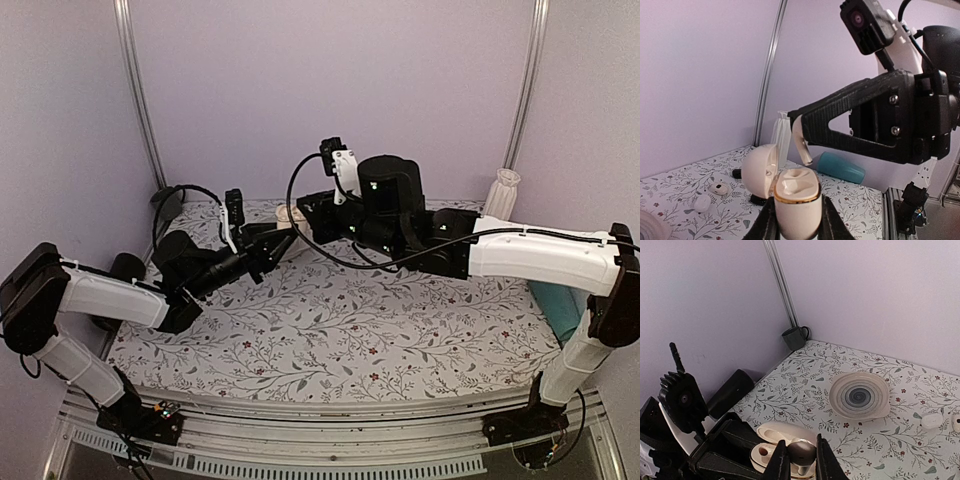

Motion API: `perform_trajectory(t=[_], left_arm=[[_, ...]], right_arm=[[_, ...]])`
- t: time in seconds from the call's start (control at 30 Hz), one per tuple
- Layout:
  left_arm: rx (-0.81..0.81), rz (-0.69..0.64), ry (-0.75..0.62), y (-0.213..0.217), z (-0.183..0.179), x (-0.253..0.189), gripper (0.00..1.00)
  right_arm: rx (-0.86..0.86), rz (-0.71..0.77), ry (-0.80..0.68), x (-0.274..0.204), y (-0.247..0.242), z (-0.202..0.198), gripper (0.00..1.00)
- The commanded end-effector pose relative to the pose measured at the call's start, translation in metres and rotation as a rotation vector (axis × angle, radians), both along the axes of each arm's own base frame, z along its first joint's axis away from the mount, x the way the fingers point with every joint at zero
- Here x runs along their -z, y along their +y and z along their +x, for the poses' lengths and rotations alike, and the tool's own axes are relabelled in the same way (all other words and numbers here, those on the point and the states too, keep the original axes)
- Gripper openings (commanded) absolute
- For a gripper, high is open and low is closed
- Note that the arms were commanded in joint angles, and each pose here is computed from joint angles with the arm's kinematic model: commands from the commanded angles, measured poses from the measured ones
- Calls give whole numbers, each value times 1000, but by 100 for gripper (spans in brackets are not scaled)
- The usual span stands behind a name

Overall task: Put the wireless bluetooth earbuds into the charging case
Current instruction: Insert the right earbud into the right side groove of the charging case.

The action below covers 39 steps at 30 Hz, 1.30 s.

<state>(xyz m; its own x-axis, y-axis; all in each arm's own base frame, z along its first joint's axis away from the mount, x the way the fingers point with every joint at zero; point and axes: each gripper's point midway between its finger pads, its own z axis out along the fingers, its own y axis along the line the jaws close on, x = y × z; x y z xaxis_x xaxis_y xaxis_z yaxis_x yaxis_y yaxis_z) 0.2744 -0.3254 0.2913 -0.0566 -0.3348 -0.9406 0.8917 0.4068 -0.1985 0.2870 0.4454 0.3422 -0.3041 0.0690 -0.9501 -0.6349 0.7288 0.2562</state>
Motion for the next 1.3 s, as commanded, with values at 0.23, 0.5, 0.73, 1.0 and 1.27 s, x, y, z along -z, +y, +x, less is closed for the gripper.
perform_trajectory(t=[0.23, 0.5, 0.73, 1.0, 1.27], left_arm=[[24, -71, -52, -1, -8, -27, 0], [24, -86, -64, 2, -10, -34, 0], [26, -108, -66, 4, -11, -40, 0], [37, -133, -68, 6, -14, -47, 0], [17, -163, -63, 11, -13, -52, 0]], right_arm=[[-6, 6, -9, 2, 6, -4, 12], [-6, -9, -7, 8, 9, -4, 12], [-3, -30, -15, 13, 11, -5, 12], [9, -42, -22, 17, 12, -4, 12], [2, -45, -31, 16, 13, -6, 12]])
